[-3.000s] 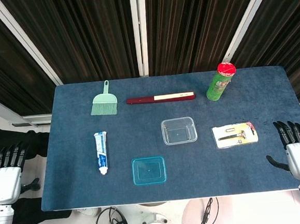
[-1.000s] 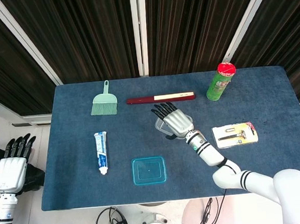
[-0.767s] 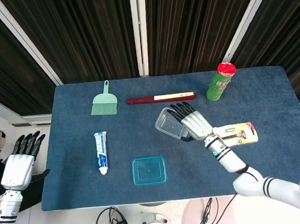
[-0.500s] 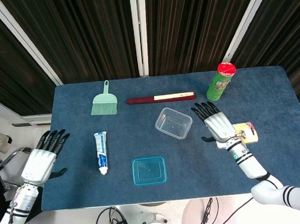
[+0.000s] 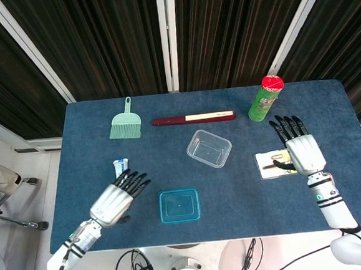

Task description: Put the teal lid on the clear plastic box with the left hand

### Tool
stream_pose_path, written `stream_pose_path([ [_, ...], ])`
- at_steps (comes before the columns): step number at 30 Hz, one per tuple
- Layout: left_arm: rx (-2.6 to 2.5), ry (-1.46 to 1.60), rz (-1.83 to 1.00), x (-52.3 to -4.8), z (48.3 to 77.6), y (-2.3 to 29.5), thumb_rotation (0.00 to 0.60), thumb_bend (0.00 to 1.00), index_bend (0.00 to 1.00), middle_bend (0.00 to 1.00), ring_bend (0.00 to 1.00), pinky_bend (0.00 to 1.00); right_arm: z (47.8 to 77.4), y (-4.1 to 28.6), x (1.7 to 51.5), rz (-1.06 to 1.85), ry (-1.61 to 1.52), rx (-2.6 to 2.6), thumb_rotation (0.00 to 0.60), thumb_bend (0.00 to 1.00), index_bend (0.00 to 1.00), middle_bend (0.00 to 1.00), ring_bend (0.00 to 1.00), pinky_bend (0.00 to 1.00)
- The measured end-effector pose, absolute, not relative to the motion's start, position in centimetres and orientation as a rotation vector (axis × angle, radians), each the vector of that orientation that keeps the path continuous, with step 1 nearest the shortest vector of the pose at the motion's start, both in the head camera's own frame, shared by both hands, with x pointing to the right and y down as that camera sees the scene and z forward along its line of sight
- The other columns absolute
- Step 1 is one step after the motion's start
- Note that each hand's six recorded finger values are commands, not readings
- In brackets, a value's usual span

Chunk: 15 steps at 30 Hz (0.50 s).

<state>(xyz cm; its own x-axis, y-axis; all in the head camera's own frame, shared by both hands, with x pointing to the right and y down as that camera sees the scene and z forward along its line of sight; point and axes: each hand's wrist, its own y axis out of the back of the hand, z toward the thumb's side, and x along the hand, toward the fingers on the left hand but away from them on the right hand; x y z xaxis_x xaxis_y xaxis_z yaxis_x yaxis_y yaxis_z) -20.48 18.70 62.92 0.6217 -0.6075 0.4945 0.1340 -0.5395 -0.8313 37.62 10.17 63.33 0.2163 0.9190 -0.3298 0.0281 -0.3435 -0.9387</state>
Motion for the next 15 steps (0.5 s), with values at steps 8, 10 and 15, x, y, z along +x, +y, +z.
stream_pose_path([
  [8, -2.006, 0.249, -0.912, -12.4, 65.3, 20.1, 0.6, 0.0, 0.06, 0.0, 0.0, 0.0, 61.9, 11.8, 41.3, 1.312, -0.984, -1.561, 0.6, 0.03, 0.0, 0.0, 0.0, 0.0],
  [10, -2.02, 0.228, -0.903, -10.8, 65.9, 20.4, 0.6, 0.0, 0.06, 0.0, 0.0, 0.0, 61.9, 12.1, 41.8, 1.321, -0.991, -1.56, 0.6, 0.03, 0.0, 0.0, 0.0, 0.0],
  [15, -2.017, 0.169, -0.893, -8.2, 67.2, 20.8, 0.6, 0.0, 0.06, 0.0, 0.0, 0.0, 62.0, 12.6, 42.5, 1.333, -0.996, -1.561, 0.6, 0.03, 0.0, 0.0, 0.0, 0.0],
])
